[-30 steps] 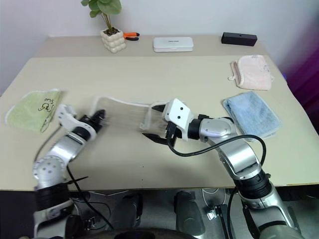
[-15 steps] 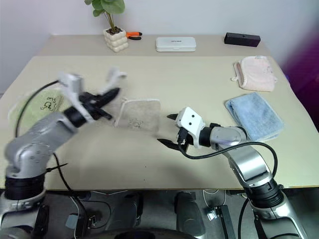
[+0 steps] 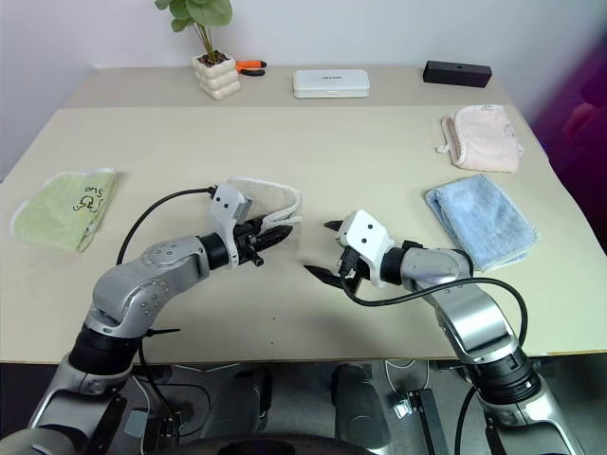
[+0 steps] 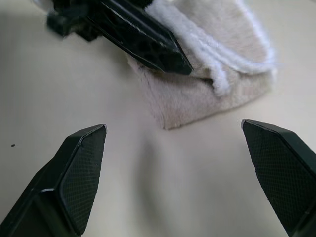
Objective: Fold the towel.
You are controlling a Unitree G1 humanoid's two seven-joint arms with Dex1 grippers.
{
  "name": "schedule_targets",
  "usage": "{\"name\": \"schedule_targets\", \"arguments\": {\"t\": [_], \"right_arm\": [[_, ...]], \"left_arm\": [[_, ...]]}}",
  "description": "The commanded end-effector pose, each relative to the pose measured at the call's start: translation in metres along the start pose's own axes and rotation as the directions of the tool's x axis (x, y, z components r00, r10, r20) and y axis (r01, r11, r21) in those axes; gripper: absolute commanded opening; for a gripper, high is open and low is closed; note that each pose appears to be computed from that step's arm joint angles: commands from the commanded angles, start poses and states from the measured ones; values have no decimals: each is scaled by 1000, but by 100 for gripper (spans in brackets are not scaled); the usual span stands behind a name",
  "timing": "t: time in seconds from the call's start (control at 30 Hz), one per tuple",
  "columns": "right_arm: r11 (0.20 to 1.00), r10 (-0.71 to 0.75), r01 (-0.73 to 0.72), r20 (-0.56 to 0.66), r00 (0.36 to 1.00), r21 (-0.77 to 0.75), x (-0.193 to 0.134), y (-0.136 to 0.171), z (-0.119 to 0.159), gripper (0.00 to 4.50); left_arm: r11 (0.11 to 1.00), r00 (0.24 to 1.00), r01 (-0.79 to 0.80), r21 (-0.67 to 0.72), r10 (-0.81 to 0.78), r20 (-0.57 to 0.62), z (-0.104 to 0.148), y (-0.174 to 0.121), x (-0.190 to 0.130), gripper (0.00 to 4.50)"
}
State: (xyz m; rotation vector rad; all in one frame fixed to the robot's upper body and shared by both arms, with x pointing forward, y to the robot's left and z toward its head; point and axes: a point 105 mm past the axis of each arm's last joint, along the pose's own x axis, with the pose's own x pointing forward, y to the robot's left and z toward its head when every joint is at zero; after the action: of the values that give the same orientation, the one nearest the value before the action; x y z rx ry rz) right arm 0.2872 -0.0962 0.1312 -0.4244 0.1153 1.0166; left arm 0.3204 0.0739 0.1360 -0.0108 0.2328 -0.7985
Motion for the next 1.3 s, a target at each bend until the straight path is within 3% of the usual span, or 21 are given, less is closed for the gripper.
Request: {"name": "schedule_targets", "arguments": {"t": [0.03,0.1,0.2,0.3,0.43,0.47,0.67,0.8,0.9,1.0,1.07,1.17,1.3], "right_arm": [[999,-33,35,39,999,-42,-4,-7,11,450],[998,-51,52,52,997,-33,-5,-12,14,450],[998,-68,66,108,992,24,-8,-20,26,365],[996,-78,69,157,984,59,-8,-25,39,214],[989,-109,82,229,967,125,15,-34,63,14],[987,-116,85,235,965,137,22,-35,67,6],[988,-109,93,132,985,121,67,-33,52,6],[982,-96,96,-7,995,164,95,-23,13,6],[978,-103,113,-68,992,175,101,-18,-8,6],[979,-123,134,-84,989,151,99,-17,-16,6],[972,-140,142,-24,990,188,92,-22,-4,6],[947,-137,114,57,989,301,72,-28,16,92],[895,-168,135,39,985,425,48,-36,18,286]], "left_arm": [[999,995,10,39,-14,98,27,1,-15,388],[1000,990,-1,20,-2,141,36,10,-33,388],[1000,973,-7,-22,12,231,54,21,-61,394],[996,950,-66,-54,79,302,70,39,-79,308],[986,941,-157,-60,168,294,74,58,-68,110],[984,943,-166,-58,176,284,73,59,-63,108],[976,966,-217,-19,218,137,29,68,-20,108],[973,974,-228,27,228,18,-14,72,-7,108],[966,967,-253,50,254,-20,-32,79,-9,108],[965,966,-256,53,257,-10,-37,80,-12,108],[970,967,-241,17,239,85,-22,76,-17,108],[974,943,-226,-25,225,244,8,70,-36,108],[966,941,-248,76,222,257,10,69,-66,108]]}}
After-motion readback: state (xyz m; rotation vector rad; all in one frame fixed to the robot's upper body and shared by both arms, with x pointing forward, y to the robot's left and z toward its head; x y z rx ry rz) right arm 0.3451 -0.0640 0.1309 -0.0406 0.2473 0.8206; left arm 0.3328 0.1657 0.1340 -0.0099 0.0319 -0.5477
